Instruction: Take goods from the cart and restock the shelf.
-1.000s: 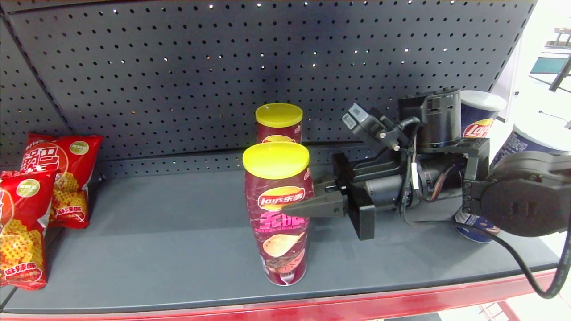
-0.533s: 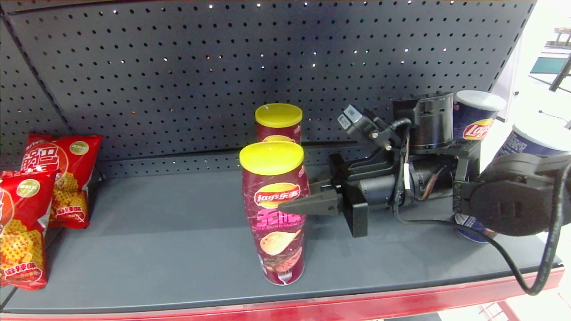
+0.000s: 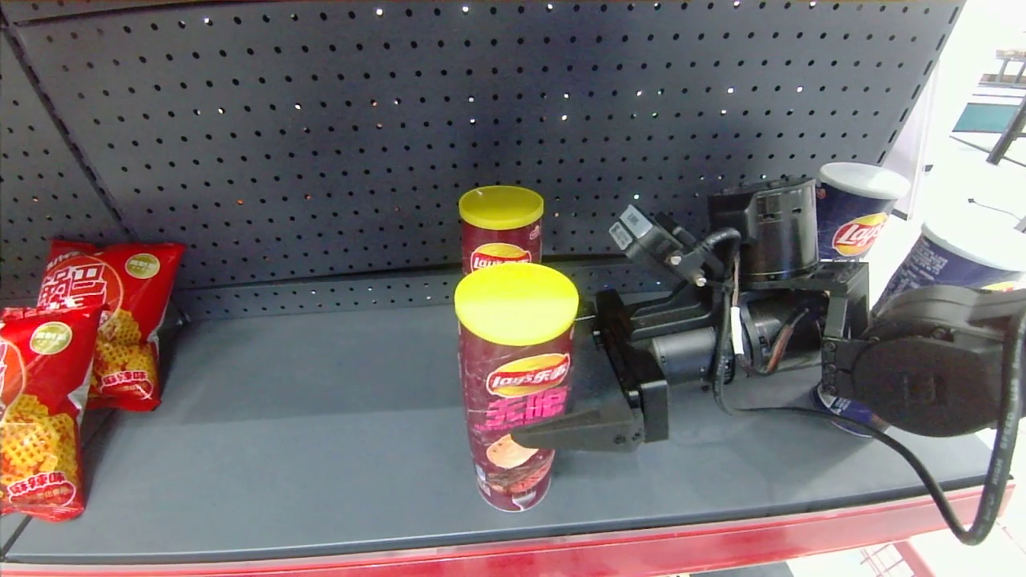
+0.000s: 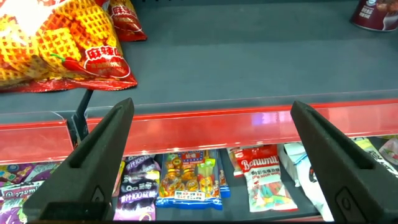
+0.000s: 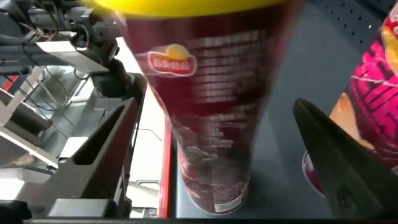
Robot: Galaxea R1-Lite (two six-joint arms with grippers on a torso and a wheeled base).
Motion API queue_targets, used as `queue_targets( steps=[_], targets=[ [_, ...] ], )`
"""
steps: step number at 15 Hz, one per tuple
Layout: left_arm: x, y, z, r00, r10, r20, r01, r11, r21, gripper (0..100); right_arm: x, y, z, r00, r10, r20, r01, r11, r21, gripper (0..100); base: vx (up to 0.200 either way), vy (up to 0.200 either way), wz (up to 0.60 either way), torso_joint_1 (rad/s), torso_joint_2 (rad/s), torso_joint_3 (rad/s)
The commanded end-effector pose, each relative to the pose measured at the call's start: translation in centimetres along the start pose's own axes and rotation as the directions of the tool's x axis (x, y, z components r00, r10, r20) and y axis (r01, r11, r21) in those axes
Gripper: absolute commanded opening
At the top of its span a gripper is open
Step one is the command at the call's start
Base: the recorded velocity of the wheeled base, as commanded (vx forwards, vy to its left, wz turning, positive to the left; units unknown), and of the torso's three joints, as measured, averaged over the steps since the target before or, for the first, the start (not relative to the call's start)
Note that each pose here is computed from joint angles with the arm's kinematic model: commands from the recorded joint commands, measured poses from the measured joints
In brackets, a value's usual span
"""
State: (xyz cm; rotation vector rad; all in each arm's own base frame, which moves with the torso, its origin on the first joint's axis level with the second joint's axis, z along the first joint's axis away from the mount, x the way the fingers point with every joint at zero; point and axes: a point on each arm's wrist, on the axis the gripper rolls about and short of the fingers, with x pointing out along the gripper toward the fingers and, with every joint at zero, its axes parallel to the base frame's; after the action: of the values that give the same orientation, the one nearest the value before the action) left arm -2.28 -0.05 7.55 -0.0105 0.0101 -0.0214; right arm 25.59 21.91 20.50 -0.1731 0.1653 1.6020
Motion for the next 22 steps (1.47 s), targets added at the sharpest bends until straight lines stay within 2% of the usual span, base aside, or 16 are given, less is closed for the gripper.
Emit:
queue_targets(
  steps=[1,5,10,14,18,22],
  targets=[
    [0.0,0.0,0.0,1.000,0.000,0.001,0.000,1.000,0.000,100,-0.3,0.4,0.1,1.000,0.001,0.002,-0.001,1.000,-0.001,100,0.000,0.000,0.00,0.000,0.00,0.000],
    [0.0,0.0,0.0,1.000,0.000,-0.001,0.000,1.000,0.000,100,-1.0,0.8,-0.2,1.000,-0.009,-0.004,0.009,1.000,0.008,100,0.000,0.000,0.00,0.000,0.00,0.000],
    [0.0,0.0,0.0,1.000,0.000,-0.001,0.000,1.000,0.000,100,-5.3,2.1,-0.2,0.994,-0.108,0.003,0.108,0.994,0.015,100,0.000,0.000,0.00,0.000,0.00,0.000],
    [0.0,0.0,0.0,1.000,0.000,0.001,0.000,1.000,0.000,100,-8.6,5.0,0.7,0.986,-0.165,0.035,0.166,0.986,-0.004,100,0.000,0.000,0.00,0.000,0.00,0.000],
    [0.0,0.0,0.0,1.000,0.000,0.001,0.000,1.000,0.000,100,-10.3,8.2,0.4,0.981,-0.191,0.044,0.191,0.982,0.004,100,0.000,0.000,0.00,0.000,0.00,0.000],
    [0.0,0.0,0.0,1.000,0.000,0.001,0.000,1.000,0.000,100,-11.5,10.2,1.3,0.977,-0.201,0.067,0.203,0.978,-0.034,100,0.000,0.000,0.00,0.000,0.00,0.000]
  ],
)
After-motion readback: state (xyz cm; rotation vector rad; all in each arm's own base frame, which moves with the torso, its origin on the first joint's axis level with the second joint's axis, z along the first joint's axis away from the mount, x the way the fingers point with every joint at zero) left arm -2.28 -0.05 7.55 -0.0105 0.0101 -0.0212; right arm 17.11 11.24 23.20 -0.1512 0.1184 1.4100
